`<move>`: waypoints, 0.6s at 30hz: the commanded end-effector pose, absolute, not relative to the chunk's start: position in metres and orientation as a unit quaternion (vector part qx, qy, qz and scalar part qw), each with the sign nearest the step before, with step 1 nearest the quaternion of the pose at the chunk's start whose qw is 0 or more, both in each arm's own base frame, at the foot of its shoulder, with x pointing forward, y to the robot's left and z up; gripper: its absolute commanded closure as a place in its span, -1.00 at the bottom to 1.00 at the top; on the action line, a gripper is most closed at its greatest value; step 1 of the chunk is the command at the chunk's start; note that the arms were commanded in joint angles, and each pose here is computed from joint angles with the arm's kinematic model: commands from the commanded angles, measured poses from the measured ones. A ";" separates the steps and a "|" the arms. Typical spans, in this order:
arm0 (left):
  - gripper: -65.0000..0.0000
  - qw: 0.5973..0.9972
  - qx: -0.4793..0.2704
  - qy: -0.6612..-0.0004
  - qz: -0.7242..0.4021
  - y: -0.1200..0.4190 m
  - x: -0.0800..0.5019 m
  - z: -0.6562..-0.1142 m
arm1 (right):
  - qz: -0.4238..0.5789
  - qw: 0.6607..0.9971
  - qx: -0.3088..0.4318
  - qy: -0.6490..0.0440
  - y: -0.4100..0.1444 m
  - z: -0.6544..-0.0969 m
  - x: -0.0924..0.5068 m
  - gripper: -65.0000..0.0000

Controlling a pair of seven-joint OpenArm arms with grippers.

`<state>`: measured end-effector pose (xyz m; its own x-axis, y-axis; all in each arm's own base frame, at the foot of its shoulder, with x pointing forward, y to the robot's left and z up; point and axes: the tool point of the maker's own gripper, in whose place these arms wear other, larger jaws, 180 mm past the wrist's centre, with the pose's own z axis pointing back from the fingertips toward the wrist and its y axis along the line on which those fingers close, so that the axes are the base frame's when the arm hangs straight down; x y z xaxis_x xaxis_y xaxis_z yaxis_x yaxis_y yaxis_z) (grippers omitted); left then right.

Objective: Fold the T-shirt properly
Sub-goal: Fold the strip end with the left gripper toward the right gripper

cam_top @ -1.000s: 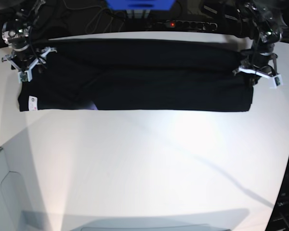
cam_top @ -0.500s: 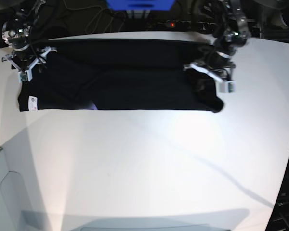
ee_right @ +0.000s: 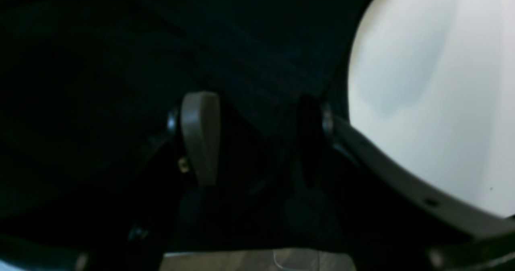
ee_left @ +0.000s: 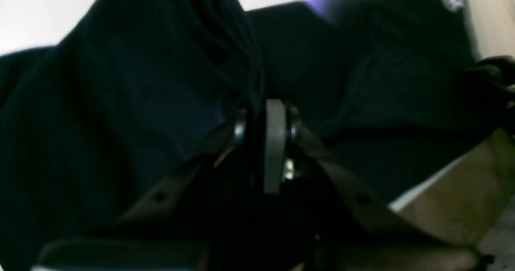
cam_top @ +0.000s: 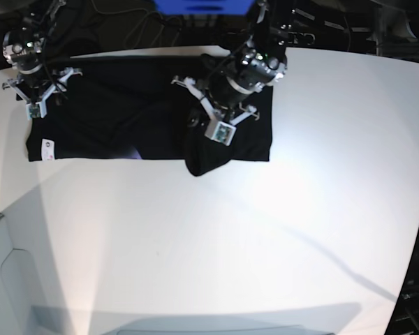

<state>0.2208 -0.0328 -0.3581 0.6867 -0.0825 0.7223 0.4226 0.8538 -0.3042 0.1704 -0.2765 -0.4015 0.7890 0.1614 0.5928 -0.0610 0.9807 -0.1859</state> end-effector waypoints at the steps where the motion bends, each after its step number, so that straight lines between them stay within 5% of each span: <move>1: 1.00 0.878 -0.242 -0.386 -0.147 -0.043 0.225 -0.348 | 0.070 0.936 -0.078 -0.337 -0.276 -0.393 0.177 0.02; 18: 1.00 0.841 -0.270 -0.365 -0.296 -0.105 0.213 -0.353 | 0.070 0.936 -0.078 -0.337 -0.276 -0.393 0.177 0.02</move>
<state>0.2086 -0.0986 -0.3659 0.5811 -0.3302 0.7438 0.6864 0.6899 -0.2299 0.1706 -0.2764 -0.4014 0.7886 0.1612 0.5934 -0.0607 0.9807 -0.1856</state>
